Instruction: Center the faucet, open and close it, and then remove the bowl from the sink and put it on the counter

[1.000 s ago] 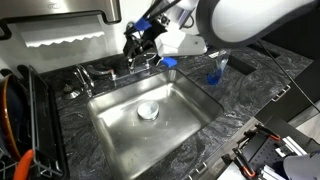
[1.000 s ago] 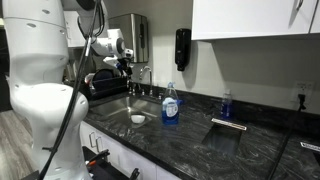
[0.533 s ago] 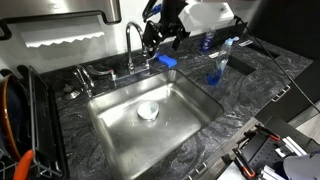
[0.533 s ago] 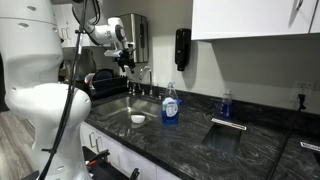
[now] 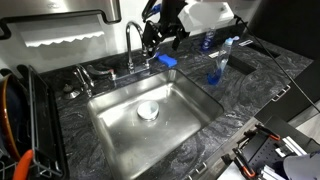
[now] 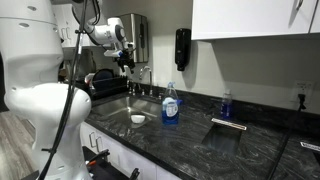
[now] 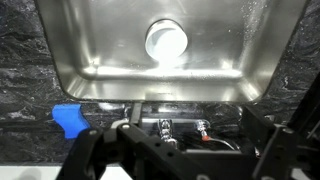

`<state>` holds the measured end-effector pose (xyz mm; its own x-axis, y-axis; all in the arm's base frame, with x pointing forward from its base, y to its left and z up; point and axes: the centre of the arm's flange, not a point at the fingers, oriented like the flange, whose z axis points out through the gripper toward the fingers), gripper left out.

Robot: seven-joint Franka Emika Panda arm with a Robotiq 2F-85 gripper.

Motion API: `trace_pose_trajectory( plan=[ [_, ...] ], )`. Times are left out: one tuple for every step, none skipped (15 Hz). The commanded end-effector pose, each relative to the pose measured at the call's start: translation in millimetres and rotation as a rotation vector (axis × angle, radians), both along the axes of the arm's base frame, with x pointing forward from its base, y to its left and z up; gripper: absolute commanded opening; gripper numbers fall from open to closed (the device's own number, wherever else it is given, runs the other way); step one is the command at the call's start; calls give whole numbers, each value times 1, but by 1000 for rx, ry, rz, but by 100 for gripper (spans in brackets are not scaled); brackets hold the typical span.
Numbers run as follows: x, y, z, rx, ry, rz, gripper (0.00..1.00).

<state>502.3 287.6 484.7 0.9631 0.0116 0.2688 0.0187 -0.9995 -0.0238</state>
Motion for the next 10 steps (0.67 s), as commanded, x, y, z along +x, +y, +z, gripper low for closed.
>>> trace_pose_trajectory(
  plan=[
    [4, 5, -3, -8, 6, 8, 100],
    [7, 10, -8, -17, 21, 10, 100],
    [8, 15, -17, -27, 39, 3, 100],
    [8, 17, -24, -33, 51, -7, 100],
    [8, 18, -32, -45, 56, -26, 100],
    [8, 18, -38, -63, 61, -51, 100],
    [9, 16, -44, -92, 57, -91, 100],
    [9, 11, -47, -143, 40, -150, 100],
    [10, 5, -50, -182, 22, -197, 100],
    [8, 0, -51, -216, 11, -245, 100]
  ],
)
